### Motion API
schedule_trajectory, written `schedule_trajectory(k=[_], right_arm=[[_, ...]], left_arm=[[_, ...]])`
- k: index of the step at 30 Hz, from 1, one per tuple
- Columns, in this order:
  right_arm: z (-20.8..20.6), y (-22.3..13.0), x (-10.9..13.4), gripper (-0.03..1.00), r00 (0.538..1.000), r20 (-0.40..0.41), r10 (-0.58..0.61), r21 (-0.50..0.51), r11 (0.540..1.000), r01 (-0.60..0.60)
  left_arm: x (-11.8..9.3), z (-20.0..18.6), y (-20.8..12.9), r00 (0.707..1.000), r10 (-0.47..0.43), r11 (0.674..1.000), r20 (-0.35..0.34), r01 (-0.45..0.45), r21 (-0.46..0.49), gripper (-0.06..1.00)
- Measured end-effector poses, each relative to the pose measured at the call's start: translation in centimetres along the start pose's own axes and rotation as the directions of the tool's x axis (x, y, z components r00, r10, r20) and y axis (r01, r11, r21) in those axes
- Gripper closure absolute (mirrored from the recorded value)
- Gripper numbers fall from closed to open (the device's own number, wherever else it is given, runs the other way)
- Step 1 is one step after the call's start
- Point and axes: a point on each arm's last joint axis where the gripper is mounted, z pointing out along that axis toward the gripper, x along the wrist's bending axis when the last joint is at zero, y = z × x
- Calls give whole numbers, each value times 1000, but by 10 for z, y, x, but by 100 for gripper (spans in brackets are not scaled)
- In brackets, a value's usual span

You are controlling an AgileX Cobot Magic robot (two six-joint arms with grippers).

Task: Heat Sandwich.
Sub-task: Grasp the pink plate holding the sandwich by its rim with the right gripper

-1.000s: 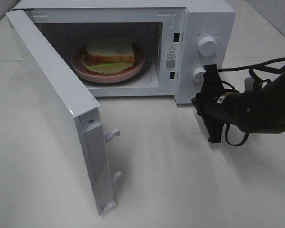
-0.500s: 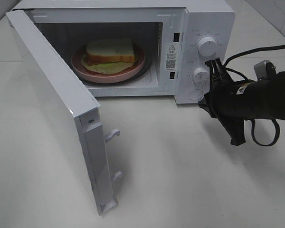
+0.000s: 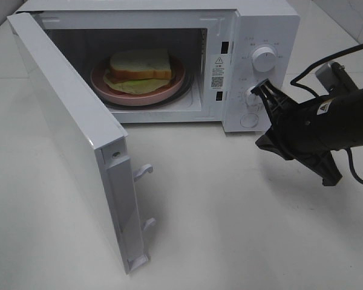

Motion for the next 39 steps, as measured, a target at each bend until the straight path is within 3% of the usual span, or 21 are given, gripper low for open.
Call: schedule_trajectory(k=[10,15,18,19,20,23,24,25,27,28,29,31,32,33,36,37,38,39], right_arm=[[-3,-8,-4,92,977,95,-191,137,975,177],[-9,-6,9,91,929,90,-358,225,916,331],[-15,-6,17,90,862,65,-503,310,831,462],[-15,-6,17,90,862,65,-503,310,831,462],[-18,-6,20,89,807,35,-589,351,764,542],[-22,-7,23,89,708,-23,-706,390,646,656],[-22,-7,23,89,708,-23,-706,390,646,656],[-24,-7,23,88,633,-63,-772,409,558,722],[-26,-6,25,88,531,-110,-840,414,447,793],[-28,-5,26,88,439,-149,-886,416,346,841],[-28,-5,26,88,439,-149,-886,416,346,841],[-30,-3,28,87,332,-190,-924,409,233,882],[-31,-2,28,87,235,-228,-945,400,129,907],[-31,-2,28,87,235,-228,-945,400,129,907],[-33,-1,28,86,79,-293,-953,375,-39,926],[-33,-1,28,86,-27,-334,-942,343,-148,928],[-33,-1,28,86,-27,-334,-942,343,-148,928],[-33,-1,28,85,-79,-352,-933,326,-201,924]], left_arm=[[0,0,0,1000,0,1000,0,0,0,-1],[0,0,0,1000,0,1000,0,0,0,-1],[0,0,0,1000,0,1000,0,0,0,-1],[0,0,0,1000,0,1000,0,0,0,-1],[0,0,0,1000,0,1000,0,0,0,-1],[0,0,0,1000,0,1000,0,0,0,-1],[0,0,0,1000,0,1000,0,0,0,-1],[0,0,0,1000,0,1000,0,0,0,-1],[0,0,0,1000,0,1000,0,0,0,-1],[0,0,0,1000,0,1000,0,0,0,-1],[0,0,0,1000,0,1000,0,0,0,-1],[0,0,0,1000,0,1000,0,0,0,-1],[0,0,0,1000,0,1000,0,0,0,-1],[0,0,0,1000,0,1000,0,0,0,-1],[0,0,0,1000,0,1000,0,0,0,-1],[0,0,0,1000,0,1000,0,0,0,-1],[0,0,0,1000,0,1000,0,0,0,-1],[0,0,0,1000,0,1000,0,0,0,-1]])
